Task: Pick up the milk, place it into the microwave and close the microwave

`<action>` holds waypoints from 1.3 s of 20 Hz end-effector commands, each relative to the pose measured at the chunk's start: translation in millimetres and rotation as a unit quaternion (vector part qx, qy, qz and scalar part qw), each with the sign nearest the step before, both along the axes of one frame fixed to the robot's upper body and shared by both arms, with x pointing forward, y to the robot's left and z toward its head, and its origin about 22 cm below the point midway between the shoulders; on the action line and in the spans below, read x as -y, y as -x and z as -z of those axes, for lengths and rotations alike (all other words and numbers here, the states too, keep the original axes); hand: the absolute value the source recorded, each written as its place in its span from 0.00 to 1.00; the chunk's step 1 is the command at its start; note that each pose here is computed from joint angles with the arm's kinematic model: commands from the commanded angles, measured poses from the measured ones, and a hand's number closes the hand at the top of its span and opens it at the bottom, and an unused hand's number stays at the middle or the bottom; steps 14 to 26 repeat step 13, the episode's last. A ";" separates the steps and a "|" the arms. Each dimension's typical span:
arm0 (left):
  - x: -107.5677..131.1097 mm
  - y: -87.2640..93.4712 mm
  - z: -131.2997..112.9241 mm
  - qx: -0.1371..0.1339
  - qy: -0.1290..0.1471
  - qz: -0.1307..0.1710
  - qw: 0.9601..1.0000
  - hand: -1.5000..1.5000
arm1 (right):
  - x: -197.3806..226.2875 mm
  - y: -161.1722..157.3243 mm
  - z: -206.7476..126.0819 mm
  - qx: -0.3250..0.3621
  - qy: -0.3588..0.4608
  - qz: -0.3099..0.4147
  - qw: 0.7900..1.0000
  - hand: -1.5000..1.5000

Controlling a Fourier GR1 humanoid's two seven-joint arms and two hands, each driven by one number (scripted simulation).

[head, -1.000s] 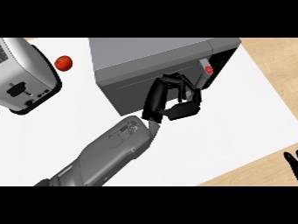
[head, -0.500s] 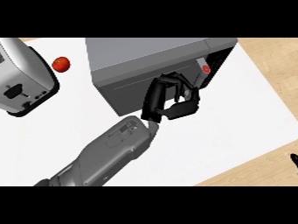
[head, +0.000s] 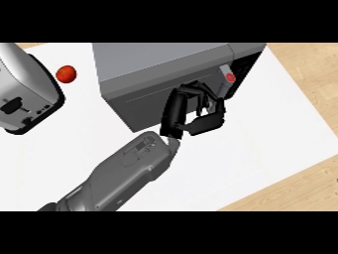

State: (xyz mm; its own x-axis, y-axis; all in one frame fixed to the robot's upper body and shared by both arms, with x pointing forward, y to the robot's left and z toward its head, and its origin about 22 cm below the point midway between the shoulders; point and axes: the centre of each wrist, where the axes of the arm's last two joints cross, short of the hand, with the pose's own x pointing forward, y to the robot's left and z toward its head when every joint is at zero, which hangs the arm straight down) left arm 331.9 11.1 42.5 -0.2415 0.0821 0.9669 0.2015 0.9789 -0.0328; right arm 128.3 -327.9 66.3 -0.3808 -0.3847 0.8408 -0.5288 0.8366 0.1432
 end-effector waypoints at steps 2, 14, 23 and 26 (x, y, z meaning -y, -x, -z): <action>1.9 -19.8 -11.7 0.000 -0.004 -0.005 1.000 1.00 | 2.6 4.1 -1.7 -0.003 -0.011 -0.014 1.000 0.00; 3.1 -24.5 -15.3 0.008 -0.001 -0.010 1.000 1.00 | 5.2 7.8 -12.4 -0.009 -0.004 -0.033 0.999 0.00; 3.1 -24.5 -15.3 0.008 -0.001 -0.010 1.000 1.00 | 5.2 7.8 -12.4 -0.009 -0.004 -0.033 0.999 0.00; 3.1 -24.5 -15.3 0.008 -0.001 -0.010 1.000 1.00 | 5.2 7.8 -12.4 -0.009 -0.004 -0.033 0.999 0.00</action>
